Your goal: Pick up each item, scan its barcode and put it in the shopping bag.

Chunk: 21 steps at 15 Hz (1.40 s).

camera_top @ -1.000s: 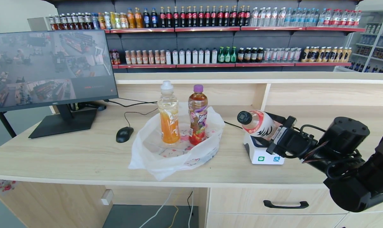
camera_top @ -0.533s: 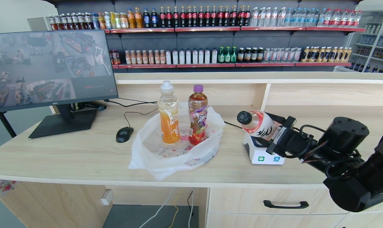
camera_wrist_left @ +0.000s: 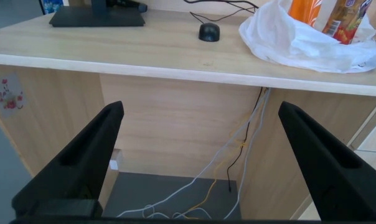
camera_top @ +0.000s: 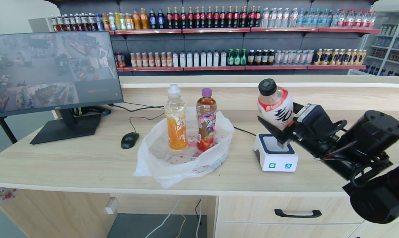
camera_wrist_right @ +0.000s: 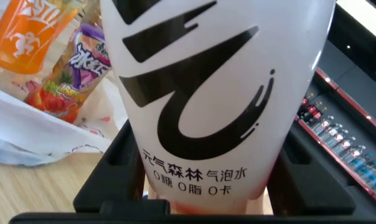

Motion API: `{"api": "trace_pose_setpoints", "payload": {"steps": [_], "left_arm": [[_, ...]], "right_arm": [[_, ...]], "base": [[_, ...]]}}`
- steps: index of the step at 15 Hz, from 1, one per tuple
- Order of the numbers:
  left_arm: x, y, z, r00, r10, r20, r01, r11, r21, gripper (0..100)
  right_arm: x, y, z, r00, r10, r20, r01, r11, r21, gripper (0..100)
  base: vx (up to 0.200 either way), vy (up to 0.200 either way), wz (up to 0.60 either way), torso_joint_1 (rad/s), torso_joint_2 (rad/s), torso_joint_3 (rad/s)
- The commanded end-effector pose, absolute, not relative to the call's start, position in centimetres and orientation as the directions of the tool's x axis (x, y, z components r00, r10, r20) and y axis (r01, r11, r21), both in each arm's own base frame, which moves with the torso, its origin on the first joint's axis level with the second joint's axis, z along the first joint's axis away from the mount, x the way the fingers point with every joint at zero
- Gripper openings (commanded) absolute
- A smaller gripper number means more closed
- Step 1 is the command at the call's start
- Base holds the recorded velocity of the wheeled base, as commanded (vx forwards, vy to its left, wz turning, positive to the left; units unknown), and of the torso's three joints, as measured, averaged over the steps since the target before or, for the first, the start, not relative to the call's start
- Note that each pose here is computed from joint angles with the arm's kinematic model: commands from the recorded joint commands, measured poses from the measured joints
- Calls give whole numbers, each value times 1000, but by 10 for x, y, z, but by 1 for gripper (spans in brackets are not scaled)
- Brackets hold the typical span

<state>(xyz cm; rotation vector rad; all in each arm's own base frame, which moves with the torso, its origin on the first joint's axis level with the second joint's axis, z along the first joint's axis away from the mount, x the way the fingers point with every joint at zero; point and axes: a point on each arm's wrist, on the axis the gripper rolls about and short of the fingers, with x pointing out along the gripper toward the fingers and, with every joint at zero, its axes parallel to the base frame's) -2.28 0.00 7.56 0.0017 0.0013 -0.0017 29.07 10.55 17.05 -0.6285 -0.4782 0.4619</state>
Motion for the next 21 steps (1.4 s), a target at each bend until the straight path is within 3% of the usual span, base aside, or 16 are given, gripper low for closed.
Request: {"api": "trace_pose_setpoints", "payload": {"steps": [1, 4, 7, 10, 17, 21], "left_arm": [[-23, 0, 76, 1000, -2, 0, 2, 1000, 2, 100], [-23, 0, 76, 1000, -2, 0, 2, 1000, 2, 100], [-23, 0, 76, 1000, -2, 0, 2, 1000, 2, 100], [-23, 0, 76, 1000, -2, 0, 2, 1000, 2, 100], [-23, 0, 75, 1000, -2, -2, 2, 1000, 2, 100], [-23, 0, 76, 1000, -2, -2, 2, 1000, 2, 100]], "right_arm": [[277, 118, 186, 789, 517, 333, -261, 772, -580, 0], [268, 131, 191, 804, 478, 353, -303, 841, -448, 0], [259, 151, 195, 827, 425, 368, -378, 905, -195, 0], [246, 179, 183, 794, 511, 328, -523, 850, -60, 0], [247, 194, 178, 828, 463, 317, -501, 864, 46, 0], [253, 189, 176, 839, 444, 314, -486, 871, 66, 0]], "base": [[0, 0, 0, 0, 0, 0], [0, 0, 0, 0, 0, 0], [0, 0, 0, 0, 0, 0], [0, 0, 0, 0, 0, 0], [0, 0, 0, 0, 0, 0], [0, 200, 0, 2, 2, 0]]}}
